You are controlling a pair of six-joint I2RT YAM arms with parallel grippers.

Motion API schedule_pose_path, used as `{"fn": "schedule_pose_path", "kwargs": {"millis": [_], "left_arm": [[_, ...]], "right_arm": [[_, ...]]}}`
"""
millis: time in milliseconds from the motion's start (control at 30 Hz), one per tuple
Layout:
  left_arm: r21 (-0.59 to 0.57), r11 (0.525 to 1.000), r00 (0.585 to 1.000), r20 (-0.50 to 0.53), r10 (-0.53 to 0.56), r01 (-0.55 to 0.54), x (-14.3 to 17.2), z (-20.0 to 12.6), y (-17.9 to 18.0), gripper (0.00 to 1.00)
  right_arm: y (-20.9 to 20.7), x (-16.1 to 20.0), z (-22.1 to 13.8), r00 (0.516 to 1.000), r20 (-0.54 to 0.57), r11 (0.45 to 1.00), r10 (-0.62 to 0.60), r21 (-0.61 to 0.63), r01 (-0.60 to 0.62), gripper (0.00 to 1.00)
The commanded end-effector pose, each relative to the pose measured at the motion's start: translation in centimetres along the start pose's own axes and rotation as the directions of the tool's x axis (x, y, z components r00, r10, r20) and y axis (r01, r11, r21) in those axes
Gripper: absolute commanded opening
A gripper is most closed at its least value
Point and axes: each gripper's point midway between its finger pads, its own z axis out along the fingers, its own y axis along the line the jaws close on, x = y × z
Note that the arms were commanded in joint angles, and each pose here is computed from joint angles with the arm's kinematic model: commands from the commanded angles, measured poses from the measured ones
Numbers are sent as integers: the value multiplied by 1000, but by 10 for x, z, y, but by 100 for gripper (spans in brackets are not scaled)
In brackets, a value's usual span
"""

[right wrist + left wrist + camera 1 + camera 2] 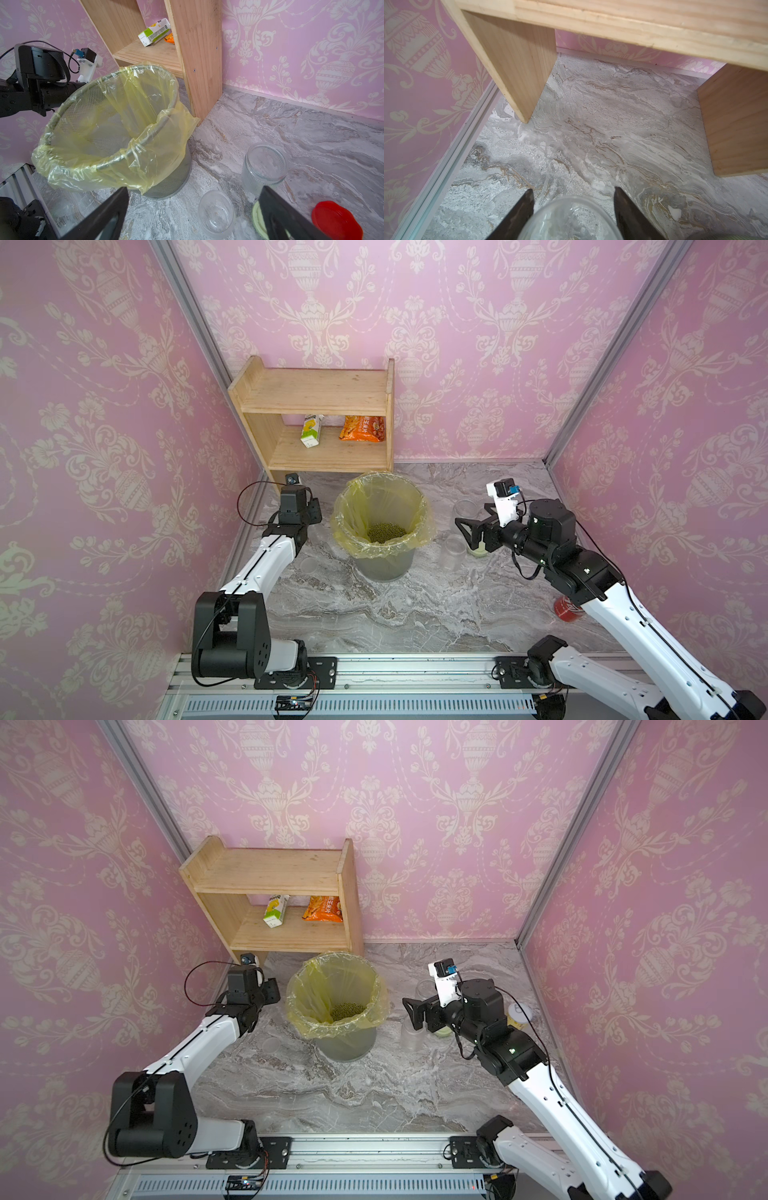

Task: Empty moldy mung beans from jars
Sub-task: Place the jar at the center of the board.

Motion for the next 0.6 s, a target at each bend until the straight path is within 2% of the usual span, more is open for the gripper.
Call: {"fn": "schedule_pose_path", "kwargs": {"millis": [0,367,567], "left_arm": [[-21,999,1000,9,29,-29,2,2,2,64],[-4,999,999,34,37,-37,-1,-3,-2,74],[-1,999,998,42,36,-36,-3,-7,-3,89]], "right_arm": [[-1,4,-4,1000,0,1000,11,-1,-11,100],[-3,6,-4,1000,-4,1000,18,1,-18,100],[-4,6,-4,1000,0,1000,21,4,-21,100]]}}
